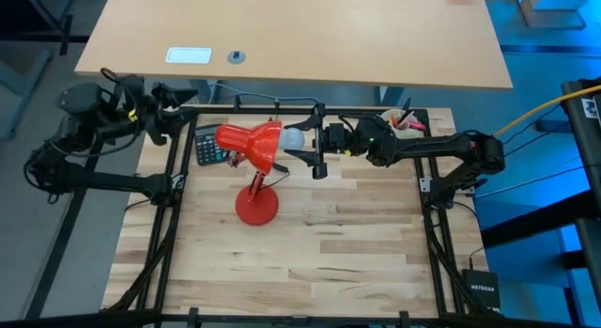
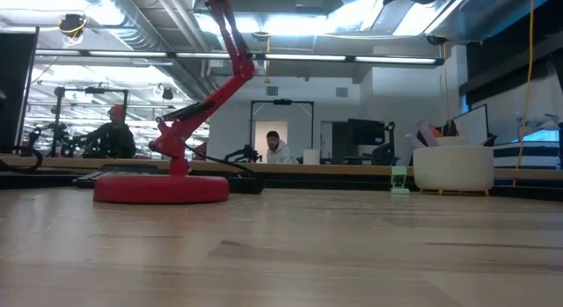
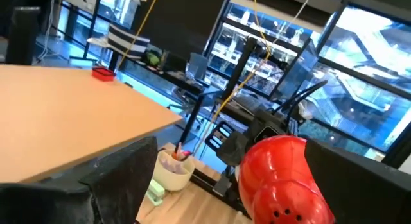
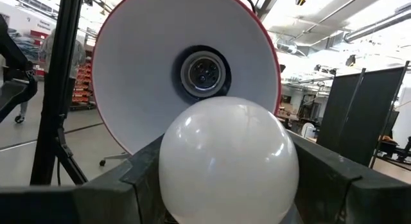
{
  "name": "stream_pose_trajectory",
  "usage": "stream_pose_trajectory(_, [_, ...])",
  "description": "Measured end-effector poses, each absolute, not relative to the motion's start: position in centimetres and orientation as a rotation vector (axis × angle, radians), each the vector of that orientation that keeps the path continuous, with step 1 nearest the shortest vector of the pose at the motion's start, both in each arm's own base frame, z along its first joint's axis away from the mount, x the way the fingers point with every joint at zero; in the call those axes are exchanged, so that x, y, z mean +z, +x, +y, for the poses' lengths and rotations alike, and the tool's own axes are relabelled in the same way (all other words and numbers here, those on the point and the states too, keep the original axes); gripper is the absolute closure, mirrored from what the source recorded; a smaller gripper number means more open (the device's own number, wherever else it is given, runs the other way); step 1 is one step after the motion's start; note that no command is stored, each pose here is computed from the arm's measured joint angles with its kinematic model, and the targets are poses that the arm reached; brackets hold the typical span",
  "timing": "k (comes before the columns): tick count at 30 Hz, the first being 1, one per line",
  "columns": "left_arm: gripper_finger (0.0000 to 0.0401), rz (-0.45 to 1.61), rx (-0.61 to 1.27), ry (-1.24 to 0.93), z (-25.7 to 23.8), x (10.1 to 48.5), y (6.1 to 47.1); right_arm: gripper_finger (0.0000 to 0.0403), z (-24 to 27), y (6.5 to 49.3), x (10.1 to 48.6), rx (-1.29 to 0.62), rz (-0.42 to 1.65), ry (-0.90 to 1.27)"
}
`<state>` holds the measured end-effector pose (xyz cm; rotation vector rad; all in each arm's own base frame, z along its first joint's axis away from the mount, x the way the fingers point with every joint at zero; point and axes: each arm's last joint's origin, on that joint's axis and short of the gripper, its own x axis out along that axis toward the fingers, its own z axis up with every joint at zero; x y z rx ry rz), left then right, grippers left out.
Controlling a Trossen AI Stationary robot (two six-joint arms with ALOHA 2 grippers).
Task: Screw lightbulb
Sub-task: Insert the white lightbulb into the red desk lamp
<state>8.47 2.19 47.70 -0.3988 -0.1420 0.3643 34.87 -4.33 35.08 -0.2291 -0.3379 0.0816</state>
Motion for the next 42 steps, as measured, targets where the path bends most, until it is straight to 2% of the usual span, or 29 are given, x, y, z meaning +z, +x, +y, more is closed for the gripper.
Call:
stream_pose_trajectory(5, [0.0018,-0.099,0.345,-0.423,2.1,47.3,8.7,0.0146,-4.3,34.9,35.1,0.082,-0.338,-0.230])
stream_pose_trajectory(14, [0.0018,0.054,0.235,-0.389,2.6,46.2,13.4,0.0146,-4.3,34.9,35.1,0.082,-0.337,-0.230])
stream_pose_trajectory(29, [0.0018,0.032,0.107,-0.360,2.1,46.7,12.6,0.0146,-4.3,34.9,35.1,0.081,-0.337,-0.231])
stream_pose_trajectory(42, [0.0018,0.161,0.083,-0.387,2.7,45.1,16.6,0.0146,-4.3,34.9,35.1,0.082,-0.338,-0.229])
